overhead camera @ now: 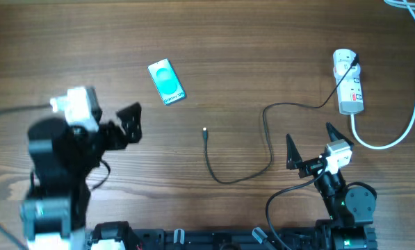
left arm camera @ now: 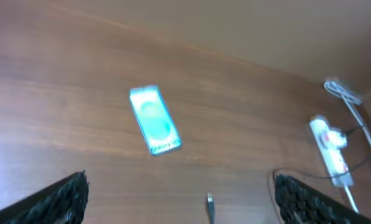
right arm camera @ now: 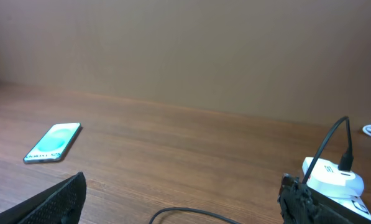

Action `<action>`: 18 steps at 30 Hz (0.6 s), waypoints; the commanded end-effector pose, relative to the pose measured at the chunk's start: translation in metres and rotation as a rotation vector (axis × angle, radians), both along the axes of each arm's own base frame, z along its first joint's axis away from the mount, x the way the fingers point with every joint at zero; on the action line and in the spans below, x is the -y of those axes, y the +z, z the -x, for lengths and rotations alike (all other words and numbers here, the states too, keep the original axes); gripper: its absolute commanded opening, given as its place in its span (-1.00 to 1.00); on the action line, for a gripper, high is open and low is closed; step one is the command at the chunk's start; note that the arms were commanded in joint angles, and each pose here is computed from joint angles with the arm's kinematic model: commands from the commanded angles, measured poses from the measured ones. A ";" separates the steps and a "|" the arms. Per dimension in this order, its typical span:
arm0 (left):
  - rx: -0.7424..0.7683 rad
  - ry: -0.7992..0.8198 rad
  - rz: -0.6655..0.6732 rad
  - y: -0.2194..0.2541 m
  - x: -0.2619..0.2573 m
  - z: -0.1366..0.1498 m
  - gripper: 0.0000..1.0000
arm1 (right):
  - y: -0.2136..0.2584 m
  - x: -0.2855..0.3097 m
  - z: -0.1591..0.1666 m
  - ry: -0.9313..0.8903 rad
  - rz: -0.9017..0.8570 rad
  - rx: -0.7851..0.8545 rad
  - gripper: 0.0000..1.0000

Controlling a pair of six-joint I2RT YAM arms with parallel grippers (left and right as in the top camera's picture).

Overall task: Plug charger to phone and switch on socket
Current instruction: 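Reach the left gripper forward over the Galaxy S25 phone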

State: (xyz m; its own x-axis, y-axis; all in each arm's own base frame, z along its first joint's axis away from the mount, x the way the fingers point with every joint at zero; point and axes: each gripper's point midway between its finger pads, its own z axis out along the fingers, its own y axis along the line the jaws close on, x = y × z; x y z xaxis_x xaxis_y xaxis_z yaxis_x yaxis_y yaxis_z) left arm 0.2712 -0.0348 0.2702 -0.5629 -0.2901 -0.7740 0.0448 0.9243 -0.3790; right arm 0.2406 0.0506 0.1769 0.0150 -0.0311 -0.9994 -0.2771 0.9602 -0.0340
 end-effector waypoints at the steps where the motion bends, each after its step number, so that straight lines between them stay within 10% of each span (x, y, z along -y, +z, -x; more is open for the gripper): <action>1: -0.163 -0.052 0.034 -0.002 0.008 -0.026 0.99 | 0.002 0.002 0.000 -0.010 0.017 0.015 0.99; 6: -0.363 -0.090 0.088 -0.027 0.015 -0.071 0.99 | 0.002 0.002 0.000 -0.010 0.018 0.015 1.00; 12: -0.256 -0.129 0.109 -0.032 0.019 -0.124 1.00 | 0.002 0.002 0.000 -0.010 0.017 0.015 0.99; 15: -0.303 -0.127 0.113 -0.044 0.019 -0.122 0.21 | 0.002 0.002 0.000 -0.010 0.017 0.015 1.00; 16: -0.330 -0.126 0.116 -0.050 0.020 -0.119 -0.75 | 0.002 0.002 0.000 -0.010 0.017 0.015 1.00; 18: -0.364 -0.127 0.120 -0.056 0.021 -0.114 -0.92 | 0.002 0.002 0.000 -0.010 0.017 0.015 1.00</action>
